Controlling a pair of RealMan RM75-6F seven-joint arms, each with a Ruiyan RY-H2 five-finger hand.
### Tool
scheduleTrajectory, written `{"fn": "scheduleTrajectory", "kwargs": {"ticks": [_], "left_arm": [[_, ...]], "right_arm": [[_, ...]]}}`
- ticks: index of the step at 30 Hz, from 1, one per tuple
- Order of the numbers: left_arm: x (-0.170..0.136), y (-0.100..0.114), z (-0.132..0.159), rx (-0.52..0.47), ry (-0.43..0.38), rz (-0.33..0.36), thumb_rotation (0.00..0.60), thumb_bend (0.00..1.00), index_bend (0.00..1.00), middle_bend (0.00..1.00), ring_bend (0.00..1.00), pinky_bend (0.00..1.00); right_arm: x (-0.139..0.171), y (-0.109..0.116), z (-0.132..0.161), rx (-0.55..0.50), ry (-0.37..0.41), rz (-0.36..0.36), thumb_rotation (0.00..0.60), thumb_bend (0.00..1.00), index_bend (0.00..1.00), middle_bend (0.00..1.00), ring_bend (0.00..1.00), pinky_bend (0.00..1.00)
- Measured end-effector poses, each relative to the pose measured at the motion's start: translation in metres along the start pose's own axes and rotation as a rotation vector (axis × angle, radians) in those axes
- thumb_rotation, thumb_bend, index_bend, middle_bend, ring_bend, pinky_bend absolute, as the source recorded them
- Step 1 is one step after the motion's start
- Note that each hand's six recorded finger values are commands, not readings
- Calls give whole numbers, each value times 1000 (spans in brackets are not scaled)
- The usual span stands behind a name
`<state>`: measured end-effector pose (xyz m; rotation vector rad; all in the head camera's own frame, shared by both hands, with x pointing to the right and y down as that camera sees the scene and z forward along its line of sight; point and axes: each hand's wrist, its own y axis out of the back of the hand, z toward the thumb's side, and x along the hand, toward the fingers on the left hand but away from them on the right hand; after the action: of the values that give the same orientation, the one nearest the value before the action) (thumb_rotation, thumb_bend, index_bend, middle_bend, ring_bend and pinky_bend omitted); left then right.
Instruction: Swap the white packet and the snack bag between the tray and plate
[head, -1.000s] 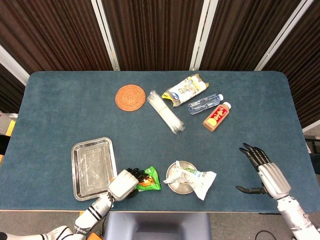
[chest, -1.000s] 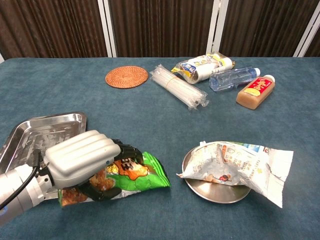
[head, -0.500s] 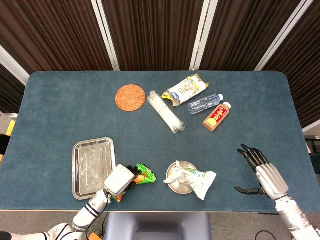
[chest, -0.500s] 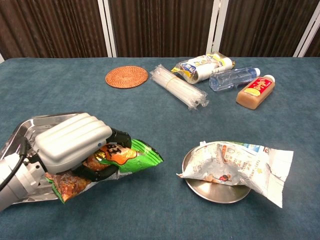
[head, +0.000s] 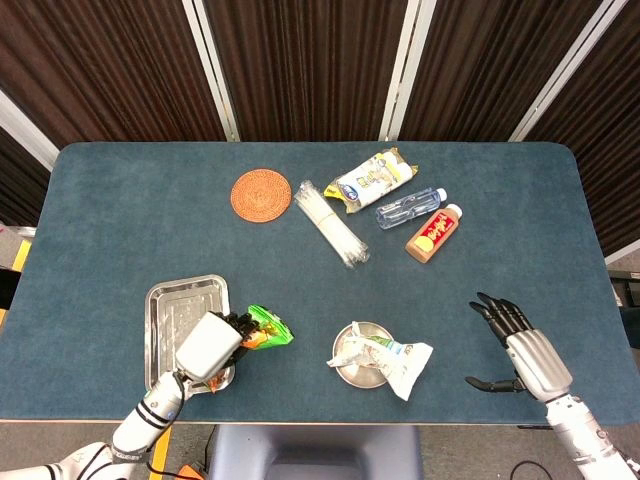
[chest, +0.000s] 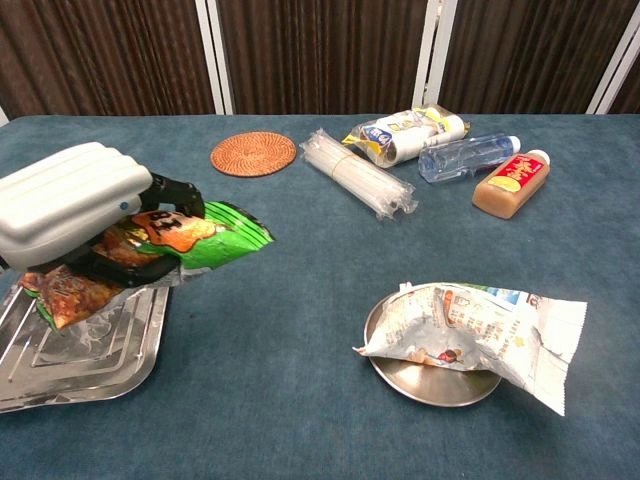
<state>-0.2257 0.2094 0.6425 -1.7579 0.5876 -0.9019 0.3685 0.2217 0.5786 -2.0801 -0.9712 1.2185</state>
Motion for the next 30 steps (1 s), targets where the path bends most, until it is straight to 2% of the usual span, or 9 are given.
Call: {"fn": "scheduleTrajectory", "kwargs": {"ticks": [3, 5, 7, 9, 11, 13, 15, 25, 30], "left_arm": [[-4, -11, -28, 4, 53, -31, 600, 454, 567, 648, 652, 804], [-8, -21, -48, 9, 88, -56, 600, 450, 539, 613, 618, 714], [-14, -31, -67, 19, 120, -83, 600, 442, 498, 568, 552, 567], [-20, -40, -81, 30, 148, -116, 600, 425, 420, 480, 419, 392], [-27, -50, -91, 40, 176, -162, 600, 402, 236, 278, 208, 230], [-32, -56, -94, 37, 192, -194, 600, 375, 62, 86, 51, 134], [-35, -57, -94, 27, 207, -210, 600, 358, 0, 1, 0, 55], [-52, -44, -68, -76, 234, -265, 600, 344, 0, 0, 0, 4], [-67, -25, -57, -94, 214, -221, 600, 342, 0, 0, 0, 5]], "right_arm": [[1, -2, 2, 6, 3, 3, 600, 181, 0, 0, 0, 43], [1, -3, 3, 9, 4, 8, 600, 181, 0, 0, 0, 43], [1, -5, 4, 11, 5, 11, 600, 180, 0, 0, 0, 43], [1, -6, 4, 14, 4, 14, 600, 180, 0, 0, 0, 43], [1, -7, 4, 21, 3, 18, 600, 180, 0, 0, 0, 43], [1, -9, 4, 26, 2, 24, 600, 180, 0, 0, 0, 43], [0, -10, 5, 23, 1, 27, 600, 180, 0, 0, 0, 43], [3, -7, 5, 16, -12, 19, 600, 180, 0, 0, 0, 43], [6, -7, 5, 25, -14, 27, 600, 180, 0, 0, 0, 43]]}}
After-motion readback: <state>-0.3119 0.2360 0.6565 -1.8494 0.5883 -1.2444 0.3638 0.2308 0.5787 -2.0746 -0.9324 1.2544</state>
